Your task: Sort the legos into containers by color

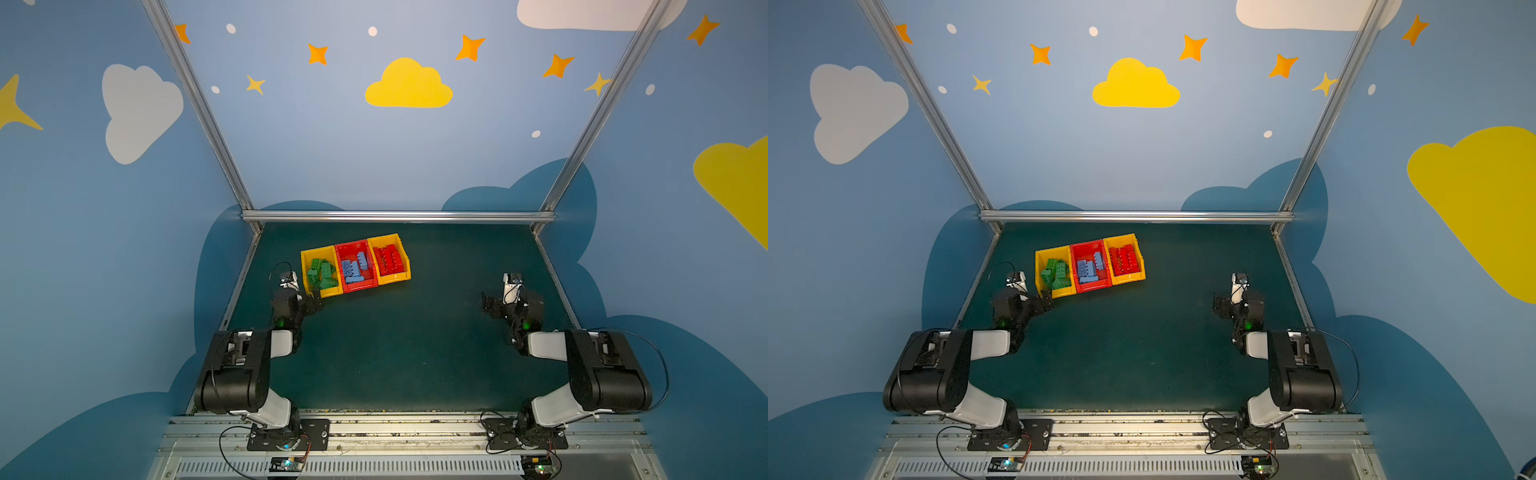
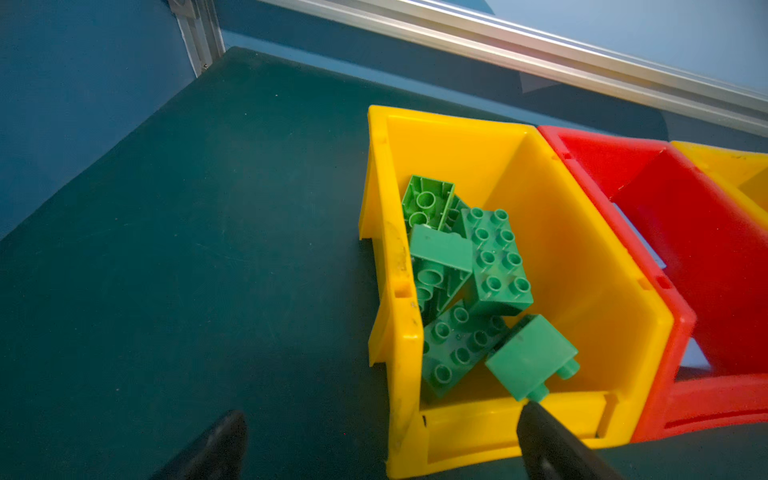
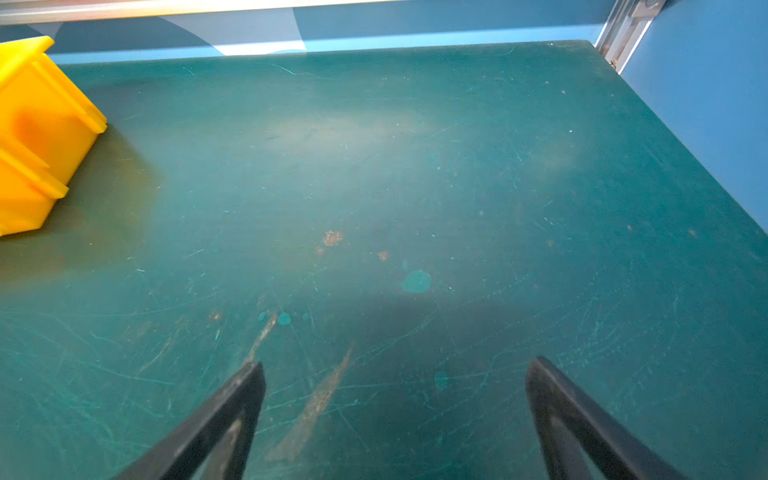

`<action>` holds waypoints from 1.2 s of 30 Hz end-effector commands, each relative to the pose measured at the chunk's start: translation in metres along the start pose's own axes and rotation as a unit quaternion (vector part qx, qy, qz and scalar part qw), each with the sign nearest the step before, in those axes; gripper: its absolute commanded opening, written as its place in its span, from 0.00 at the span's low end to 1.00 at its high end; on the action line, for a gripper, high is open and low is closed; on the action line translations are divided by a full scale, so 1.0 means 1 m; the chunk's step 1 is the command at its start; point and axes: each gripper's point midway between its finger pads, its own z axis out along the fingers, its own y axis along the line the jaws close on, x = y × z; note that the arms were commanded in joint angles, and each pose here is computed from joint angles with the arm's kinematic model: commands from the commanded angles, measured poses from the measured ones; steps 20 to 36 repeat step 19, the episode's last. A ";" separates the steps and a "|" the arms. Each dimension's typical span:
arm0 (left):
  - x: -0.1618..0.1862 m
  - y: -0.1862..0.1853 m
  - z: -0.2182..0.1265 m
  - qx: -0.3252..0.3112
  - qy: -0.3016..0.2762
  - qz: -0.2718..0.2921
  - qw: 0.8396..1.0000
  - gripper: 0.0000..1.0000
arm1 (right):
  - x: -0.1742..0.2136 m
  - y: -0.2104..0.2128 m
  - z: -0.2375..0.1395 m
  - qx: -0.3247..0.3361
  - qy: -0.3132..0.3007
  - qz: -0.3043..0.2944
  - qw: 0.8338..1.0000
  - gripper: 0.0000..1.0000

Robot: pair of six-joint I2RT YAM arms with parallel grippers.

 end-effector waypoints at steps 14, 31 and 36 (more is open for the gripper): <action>-0.008 -0.001 -0.002 -0.006 -0.009 0.014 1.000 1.00 | -0.016 0.002 -0.001 -0.002 -0.022 -0.006 1.000 0.96; -0.007 -0.001 -0.002 -0.006 -0.008 0.013 1.000 1.00 | -0.016 0.003 -0.001 -0.004 -0.023 -0.006 1.000 0.96; -0.007 -0.001 -0.002 -0.006 -0.008 0.013 1.000 1.00 | -0.016 0.003 -0.001 -0.004 -0.023 -0.006 1.000 0.96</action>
